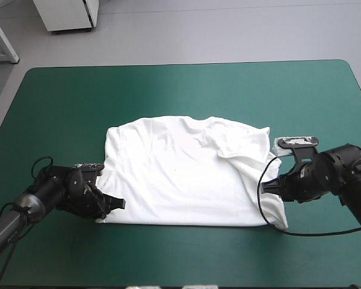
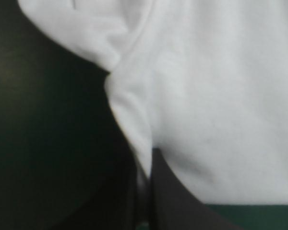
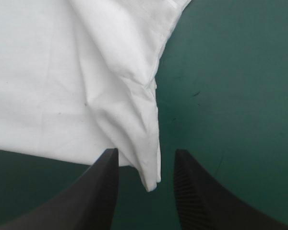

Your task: Fold the cloth

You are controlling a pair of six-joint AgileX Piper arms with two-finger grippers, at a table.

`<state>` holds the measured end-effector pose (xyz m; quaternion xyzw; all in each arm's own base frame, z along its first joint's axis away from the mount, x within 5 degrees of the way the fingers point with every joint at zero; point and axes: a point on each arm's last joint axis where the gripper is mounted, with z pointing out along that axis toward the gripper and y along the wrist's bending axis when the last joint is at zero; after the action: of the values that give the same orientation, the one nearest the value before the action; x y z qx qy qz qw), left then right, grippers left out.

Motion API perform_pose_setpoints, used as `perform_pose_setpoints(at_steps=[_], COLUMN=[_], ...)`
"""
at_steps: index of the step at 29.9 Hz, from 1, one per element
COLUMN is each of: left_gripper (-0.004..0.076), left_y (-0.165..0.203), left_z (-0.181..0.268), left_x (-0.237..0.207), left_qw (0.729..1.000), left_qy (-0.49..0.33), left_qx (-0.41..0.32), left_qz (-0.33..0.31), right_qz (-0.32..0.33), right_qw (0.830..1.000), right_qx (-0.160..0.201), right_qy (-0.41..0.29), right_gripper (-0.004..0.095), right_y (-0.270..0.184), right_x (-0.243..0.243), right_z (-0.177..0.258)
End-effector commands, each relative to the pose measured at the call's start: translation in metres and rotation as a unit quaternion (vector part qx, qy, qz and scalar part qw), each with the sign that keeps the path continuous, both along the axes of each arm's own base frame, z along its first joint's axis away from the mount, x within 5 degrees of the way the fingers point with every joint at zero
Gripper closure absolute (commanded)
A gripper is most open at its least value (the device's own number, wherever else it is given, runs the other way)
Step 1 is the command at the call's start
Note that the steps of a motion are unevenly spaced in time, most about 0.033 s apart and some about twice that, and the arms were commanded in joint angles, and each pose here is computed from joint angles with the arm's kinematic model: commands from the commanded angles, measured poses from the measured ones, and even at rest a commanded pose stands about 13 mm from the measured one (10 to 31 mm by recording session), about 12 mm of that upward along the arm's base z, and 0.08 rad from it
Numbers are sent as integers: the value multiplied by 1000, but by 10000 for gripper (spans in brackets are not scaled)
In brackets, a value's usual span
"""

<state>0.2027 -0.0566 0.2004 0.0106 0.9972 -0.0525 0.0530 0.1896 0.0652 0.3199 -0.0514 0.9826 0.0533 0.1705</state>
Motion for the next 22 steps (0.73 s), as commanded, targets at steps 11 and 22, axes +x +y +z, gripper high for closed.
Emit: perform_pose_setpoints(at_steps=[11, 22], left_gripper=[733, 733], left_y=[5, 4], left_z=[-10, -10], left_x=[-1, -1], left_qw=[999, 1000], left_qy=[5, 2], left_qx=[28, 27], left_qz=[-16, -16], right_qz=[1, -20], right_qw=[998, 998], right_qx=[-11, 0], right_qy=[62, 59], right_gripper=[327, 455], right_y=[4, 3], right_x=[8, 1], right_z=[-61, -94])
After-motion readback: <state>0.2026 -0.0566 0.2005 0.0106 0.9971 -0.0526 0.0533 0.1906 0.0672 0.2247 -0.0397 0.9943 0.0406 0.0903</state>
